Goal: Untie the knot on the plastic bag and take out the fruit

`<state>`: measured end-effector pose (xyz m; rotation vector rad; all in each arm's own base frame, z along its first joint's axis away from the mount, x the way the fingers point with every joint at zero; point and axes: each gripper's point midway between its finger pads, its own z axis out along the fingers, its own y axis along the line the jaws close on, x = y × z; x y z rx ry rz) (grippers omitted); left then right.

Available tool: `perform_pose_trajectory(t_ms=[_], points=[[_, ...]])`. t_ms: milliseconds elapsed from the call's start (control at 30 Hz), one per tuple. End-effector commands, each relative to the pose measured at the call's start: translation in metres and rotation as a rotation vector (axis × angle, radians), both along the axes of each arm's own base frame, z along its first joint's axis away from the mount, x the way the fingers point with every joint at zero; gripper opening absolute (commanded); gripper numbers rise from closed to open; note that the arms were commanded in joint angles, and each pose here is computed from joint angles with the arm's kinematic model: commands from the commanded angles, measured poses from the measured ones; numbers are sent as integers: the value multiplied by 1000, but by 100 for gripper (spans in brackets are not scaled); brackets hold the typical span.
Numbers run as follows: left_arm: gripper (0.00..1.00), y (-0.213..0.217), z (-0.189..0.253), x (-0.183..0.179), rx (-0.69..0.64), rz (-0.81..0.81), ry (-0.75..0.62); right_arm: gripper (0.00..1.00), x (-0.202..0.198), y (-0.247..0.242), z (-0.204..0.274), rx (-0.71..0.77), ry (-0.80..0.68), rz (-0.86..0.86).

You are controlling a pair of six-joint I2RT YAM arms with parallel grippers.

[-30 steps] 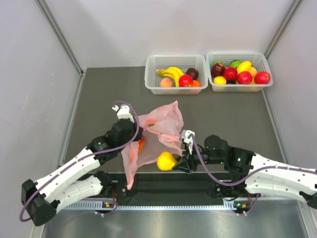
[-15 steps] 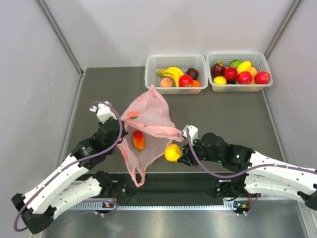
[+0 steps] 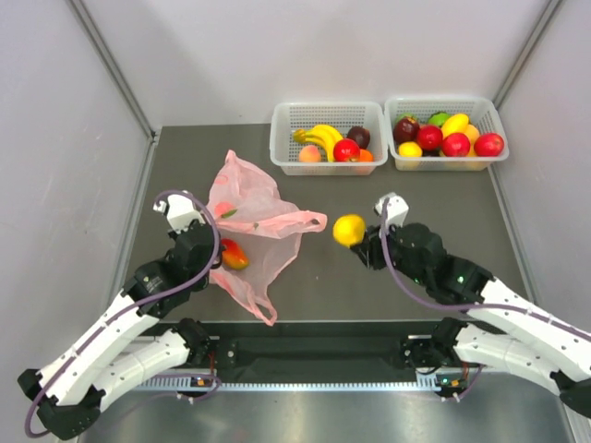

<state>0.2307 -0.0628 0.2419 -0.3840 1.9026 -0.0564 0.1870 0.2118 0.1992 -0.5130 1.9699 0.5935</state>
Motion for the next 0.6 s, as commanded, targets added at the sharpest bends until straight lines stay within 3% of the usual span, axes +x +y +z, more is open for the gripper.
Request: perform_pose_trajectory(t_ms=[0, 133, 200, 233, 300, 367, 400, 467, 500, 533, 567], points=[[0, -7, 4, 4, -8, -34, -14, 0, 64, -20, 47, 22, -121, -260], [0, -20, 4, 6, -14, -98, -8, 0, 129, -15, 72, 39, -156, -331], [0, -26, 5, 6, -21, -126, -7, 0, 166, -8, 58, -21, -147, -355], [0, -30, 5, 5, -29, -151, -3, 0, 183, -4, 78, -6, -183, -372], [0, -33, 6, 5, -37, -170, -5, 0, 217, -3, 64, -62, -179, -403], [0, -38, 6, 3, -56, -199, -8, 0, 247, -2, 88, -27, -236, -445], [0, -40, 4, 2, -58, -211, -4, 0, 267, -5, 72, -51, -210, -467], [0, -44, 2, 0, -73, -233, 1, 0, 293, -3, 91, -31, -221, -479], [0, -46, 0, 0, -77, -245, 5, 0, 312, -4, 67, -70, -178, -485], [0, -50, 1, 0, -86, -264, -1, 0, 327, 0, 90, -44, -208, -490], [0, -56, -1, -1, -93, -294, 8, 0, 335, 0, 82, -69, -184, -486]])
